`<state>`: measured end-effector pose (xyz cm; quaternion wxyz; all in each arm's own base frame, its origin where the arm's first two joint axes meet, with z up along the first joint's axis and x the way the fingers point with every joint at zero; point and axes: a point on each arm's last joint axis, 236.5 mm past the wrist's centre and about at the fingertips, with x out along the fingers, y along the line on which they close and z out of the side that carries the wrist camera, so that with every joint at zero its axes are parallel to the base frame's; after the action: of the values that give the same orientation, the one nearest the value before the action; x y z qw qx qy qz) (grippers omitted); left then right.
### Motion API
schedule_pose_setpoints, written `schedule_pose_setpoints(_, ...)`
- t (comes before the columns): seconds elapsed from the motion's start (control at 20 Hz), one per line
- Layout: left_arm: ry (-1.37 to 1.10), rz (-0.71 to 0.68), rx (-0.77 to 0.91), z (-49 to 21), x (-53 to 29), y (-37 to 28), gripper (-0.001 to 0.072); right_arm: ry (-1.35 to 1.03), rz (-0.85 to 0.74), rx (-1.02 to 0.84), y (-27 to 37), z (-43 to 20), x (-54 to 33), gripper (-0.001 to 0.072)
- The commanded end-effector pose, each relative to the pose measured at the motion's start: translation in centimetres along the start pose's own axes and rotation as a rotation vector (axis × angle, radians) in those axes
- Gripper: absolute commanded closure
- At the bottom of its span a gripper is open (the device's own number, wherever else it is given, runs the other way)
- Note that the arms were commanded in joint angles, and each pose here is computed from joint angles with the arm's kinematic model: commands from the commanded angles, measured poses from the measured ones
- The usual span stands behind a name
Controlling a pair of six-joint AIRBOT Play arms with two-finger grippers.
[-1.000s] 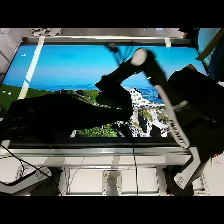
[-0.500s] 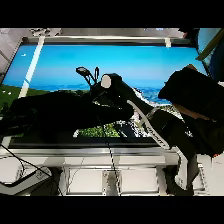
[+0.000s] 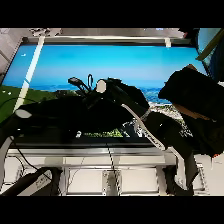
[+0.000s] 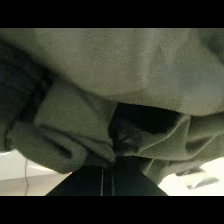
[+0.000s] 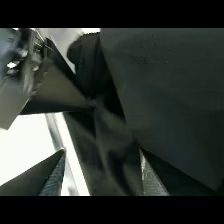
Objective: Fold the clothes and pants, and hang the long-sleeved shirts on hangers.
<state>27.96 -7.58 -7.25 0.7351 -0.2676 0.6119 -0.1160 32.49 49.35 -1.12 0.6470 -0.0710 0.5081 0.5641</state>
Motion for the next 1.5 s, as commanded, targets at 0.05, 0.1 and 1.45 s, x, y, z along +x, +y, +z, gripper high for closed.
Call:
schedule_pose_setpoints(0.05, 0.066, 0.011, 0.109, -2.7, 2.8, -3.9, 0.0693, 0.185, -0.061, -0.105, -1.6, -4.3, -0.4, 0.0197)
schedule_pose_setpoints(0.1, 0.074, 0.022, 0.106, -3.0, 2.9, -3.9, 0.0693, 0.173, -0.071, -0.109, -1.8, -4.0, -0.3, 0.0197)
schedule_pose_setpoints(1.45, -0.248, 0.076, 0.094, 2.6, -6.8, -2.3, 0.0694, -0.224, -0.429, 0.207, -14.5, 2.5, -18.0, 0.0707)
